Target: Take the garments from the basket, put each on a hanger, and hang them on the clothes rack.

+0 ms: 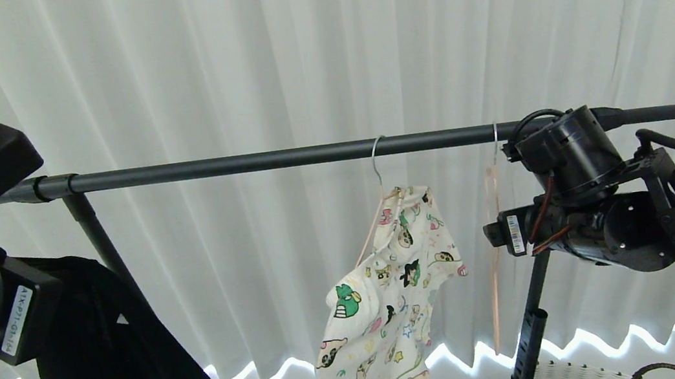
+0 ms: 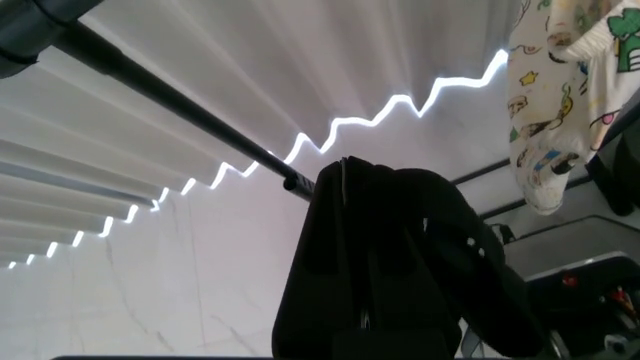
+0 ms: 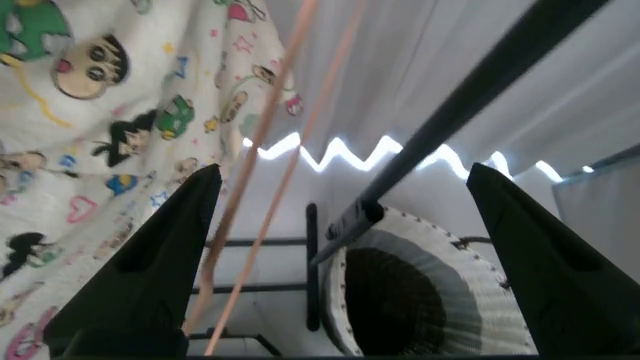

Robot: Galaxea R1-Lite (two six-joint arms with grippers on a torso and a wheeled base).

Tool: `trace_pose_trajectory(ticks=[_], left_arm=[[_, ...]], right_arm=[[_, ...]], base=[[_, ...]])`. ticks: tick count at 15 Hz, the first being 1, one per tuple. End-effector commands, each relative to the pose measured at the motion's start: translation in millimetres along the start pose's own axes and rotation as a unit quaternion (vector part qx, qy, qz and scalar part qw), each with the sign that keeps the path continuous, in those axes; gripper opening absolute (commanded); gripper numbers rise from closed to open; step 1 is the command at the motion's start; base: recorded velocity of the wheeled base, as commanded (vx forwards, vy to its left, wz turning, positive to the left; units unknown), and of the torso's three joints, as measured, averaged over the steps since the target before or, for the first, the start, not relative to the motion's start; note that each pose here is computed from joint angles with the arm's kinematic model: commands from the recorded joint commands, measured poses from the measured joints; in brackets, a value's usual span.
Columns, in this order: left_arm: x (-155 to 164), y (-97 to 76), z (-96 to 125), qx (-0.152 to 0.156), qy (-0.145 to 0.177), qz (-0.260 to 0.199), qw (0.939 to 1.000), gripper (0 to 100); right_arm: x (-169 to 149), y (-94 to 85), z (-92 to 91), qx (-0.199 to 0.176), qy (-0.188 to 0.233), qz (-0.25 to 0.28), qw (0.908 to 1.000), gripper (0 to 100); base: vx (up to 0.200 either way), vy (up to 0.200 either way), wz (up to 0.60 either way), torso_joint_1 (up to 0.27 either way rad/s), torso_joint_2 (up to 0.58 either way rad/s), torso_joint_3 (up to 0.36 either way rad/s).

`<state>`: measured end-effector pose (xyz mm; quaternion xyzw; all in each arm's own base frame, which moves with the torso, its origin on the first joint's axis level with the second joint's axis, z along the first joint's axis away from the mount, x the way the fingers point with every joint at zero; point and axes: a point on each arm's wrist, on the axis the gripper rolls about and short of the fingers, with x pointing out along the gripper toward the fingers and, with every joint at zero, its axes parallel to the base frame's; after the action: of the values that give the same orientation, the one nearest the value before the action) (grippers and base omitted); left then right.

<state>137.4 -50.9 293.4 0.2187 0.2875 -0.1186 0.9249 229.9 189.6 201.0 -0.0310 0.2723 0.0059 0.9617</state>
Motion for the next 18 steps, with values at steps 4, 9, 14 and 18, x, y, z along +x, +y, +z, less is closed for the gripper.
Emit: trace_pose_trajectory(ticks=[4,9,14,18], left_arm=[[2.7,-0.3,1.1,-0.002,-0.01,0.003,0.9999,0],[0.2,0.3,1.2,-0.003,-0.014,0.004,0.9999,0],[-0.3,0.7,1.9,-0.004,-0.017,0.005,0.9998,0],[0.2,0.5,2.0,-0.004,-0.016,0.004,0.9999,0]], right_arm=[[-8.6,-7.9,5.9,0.014,-0.009,0.005,0.9998,100],[2.9,-10.1,-16.1,0.021,0.061,0.078,0.9949,100],[29.7,-10.7,-26.3,0.04,0.054,0.077,0.9948,100],[31.9,-14.3,-24.9,0.044,0.06,0.093,0.9929,100]], base=[[0.0,0.0,0.0,0.0,0.0,0.0],[0.0,0.0,0.0,0.0,0.0,0.0],[0.0,0.0,0.0,0.0,0.0,0.0],[0.0,0.0,0.0,0.0,0.0,0.0]])
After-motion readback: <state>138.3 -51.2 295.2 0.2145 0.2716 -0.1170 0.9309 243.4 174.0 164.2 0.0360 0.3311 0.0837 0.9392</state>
